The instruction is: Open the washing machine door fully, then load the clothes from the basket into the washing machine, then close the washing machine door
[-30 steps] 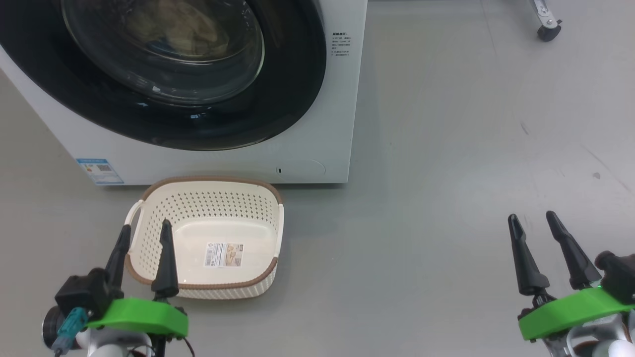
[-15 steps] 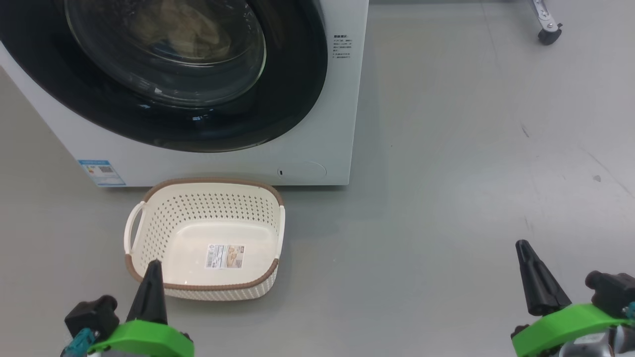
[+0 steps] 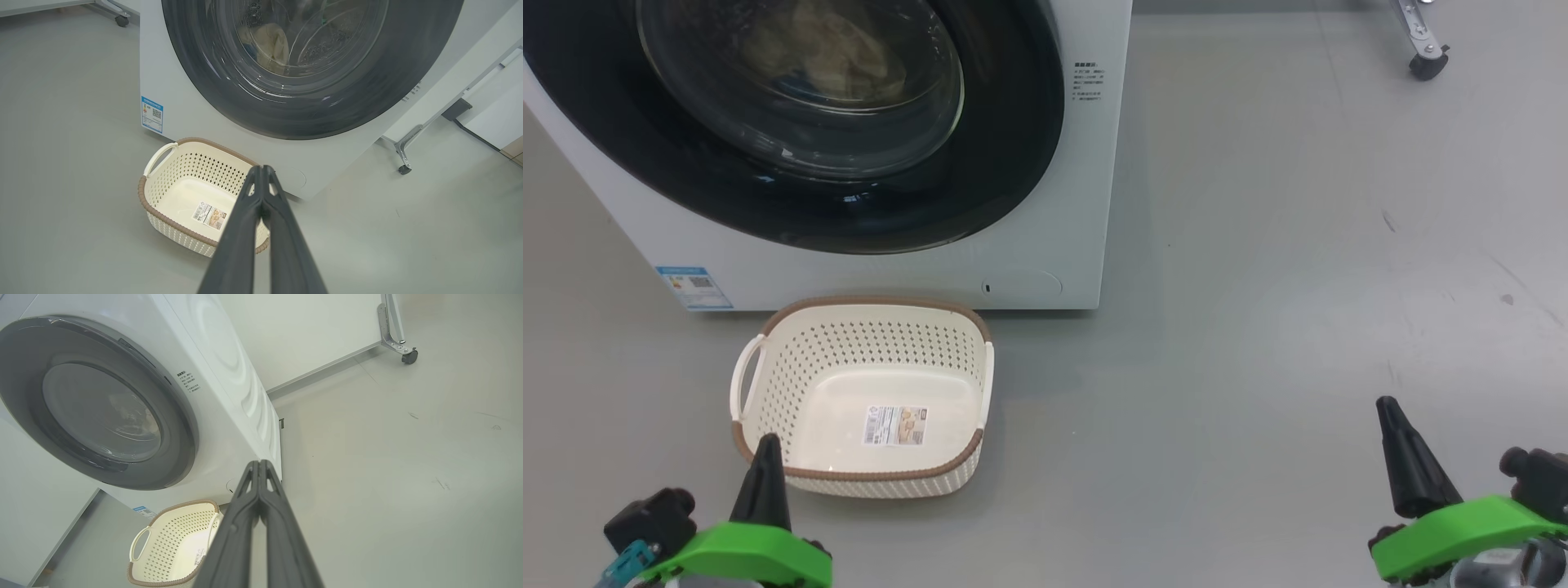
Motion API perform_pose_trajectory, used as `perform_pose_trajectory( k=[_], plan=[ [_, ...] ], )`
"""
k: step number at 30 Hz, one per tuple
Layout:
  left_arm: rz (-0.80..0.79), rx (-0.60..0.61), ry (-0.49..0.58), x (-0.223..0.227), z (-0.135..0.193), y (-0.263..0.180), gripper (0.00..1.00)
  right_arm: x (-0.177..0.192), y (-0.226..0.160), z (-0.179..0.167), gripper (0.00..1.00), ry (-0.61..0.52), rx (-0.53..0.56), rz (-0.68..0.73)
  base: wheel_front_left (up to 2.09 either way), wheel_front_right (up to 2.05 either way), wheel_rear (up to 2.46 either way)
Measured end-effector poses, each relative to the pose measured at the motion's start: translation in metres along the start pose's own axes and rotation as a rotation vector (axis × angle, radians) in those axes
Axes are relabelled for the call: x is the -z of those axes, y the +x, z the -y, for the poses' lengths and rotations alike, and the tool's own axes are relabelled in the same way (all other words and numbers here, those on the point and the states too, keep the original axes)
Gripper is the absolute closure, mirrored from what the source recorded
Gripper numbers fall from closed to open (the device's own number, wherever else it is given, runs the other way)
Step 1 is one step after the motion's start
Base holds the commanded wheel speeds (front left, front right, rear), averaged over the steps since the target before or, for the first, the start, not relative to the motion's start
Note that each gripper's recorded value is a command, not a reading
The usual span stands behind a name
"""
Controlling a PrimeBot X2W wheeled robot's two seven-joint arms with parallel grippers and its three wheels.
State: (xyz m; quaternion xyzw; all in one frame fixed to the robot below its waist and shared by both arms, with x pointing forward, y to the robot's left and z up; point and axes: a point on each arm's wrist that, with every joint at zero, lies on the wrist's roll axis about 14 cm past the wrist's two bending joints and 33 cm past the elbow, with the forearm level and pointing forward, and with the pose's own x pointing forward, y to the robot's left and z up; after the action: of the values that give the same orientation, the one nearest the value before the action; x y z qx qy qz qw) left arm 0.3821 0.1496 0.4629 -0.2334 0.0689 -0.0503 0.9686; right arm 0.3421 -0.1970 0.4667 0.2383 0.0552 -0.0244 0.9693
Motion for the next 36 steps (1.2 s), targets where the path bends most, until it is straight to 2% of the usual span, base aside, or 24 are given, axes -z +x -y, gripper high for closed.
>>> perform_pose_trajectory(
  k=[36],
  plan=[
    [0.007, -0.065, -0.379, -0.007, -0.014, -0.004, 1.00, -0.002, 0.009, 0.001, 1.00, 0.384, 0.010, 0.006, 0.00, 0.00, 0.00]
  ],
)
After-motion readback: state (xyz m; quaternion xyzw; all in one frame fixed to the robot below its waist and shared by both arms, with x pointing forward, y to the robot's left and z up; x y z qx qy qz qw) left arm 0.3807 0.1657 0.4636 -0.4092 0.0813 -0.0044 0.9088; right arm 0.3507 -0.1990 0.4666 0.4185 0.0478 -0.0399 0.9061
